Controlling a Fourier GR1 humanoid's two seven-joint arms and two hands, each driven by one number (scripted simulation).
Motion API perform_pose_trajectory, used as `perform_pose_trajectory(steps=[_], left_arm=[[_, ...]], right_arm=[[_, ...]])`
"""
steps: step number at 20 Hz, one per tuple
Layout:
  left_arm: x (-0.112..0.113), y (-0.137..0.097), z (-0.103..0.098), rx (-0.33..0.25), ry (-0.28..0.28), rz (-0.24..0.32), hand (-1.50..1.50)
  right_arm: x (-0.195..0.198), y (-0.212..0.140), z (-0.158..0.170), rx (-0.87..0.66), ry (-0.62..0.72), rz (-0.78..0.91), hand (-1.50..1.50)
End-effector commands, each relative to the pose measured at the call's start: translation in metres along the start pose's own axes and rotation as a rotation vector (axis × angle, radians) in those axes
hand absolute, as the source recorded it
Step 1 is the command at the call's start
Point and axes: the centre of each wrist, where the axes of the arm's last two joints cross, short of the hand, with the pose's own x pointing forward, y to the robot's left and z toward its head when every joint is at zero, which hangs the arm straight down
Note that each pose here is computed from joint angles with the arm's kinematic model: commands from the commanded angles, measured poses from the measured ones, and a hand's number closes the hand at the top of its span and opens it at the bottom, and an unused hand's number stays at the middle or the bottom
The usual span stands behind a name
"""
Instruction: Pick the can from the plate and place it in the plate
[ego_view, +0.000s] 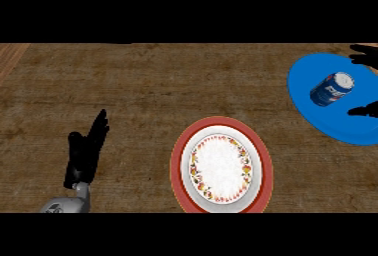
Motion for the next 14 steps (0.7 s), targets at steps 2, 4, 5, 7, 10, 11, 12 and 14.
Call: perform_pose_trajectory(steps=[2,4,5,7,10,11,12,14], left_arm=[[0.006,-0.006,0.005,0.012,-0.004,0.007,0.00],[0.002,-0.007,-0.004,0.008,-0.003,-0.001,0.00],[0.009,-0.013,-0.005,-0.023,-0.003,-0.002,0.00],[0.002,-0.010,0.003,-0.031,-0.002,0.014,0.00],[-0.001,0.002,0.003,-0.023,-0.010,-0.013,0.00],[0.011,0.004,-0.003,-0.003,-0.022,0.004,0.00],[-0.001,0.002,0.002,-0.017,-0.006,-0.004,0.00],[-0.001,0.011,0.000,-0.010,-0.011,0.012,0.00]], right_arm=[[-0.004,-0.033,0.028,-0.057,-0.080,-0.275,-1.50],[-0.007,-0.035,0.035,-0.045,-0.084,-0.304,-1.50],[-0.008,-0.034,0.034,-0.057,-0.065,-0.315,-1.50],[-0.022,-0.014,0.039,-0.044,-0.062,-0.348,-1.50],[-0.011,-0.030,0.036,-0.024,-0.088,-0.359,-1.50],[-0.017,-0.023,0.039,-0.028,-0.096,-0.365,-1.50],[-0.028,-0.020,0.053,-0.040,-0.109,-0.375,-1.50],[-0.023,-0.021,0.046,-0.019,-0.124,-0.359,-1.50]])
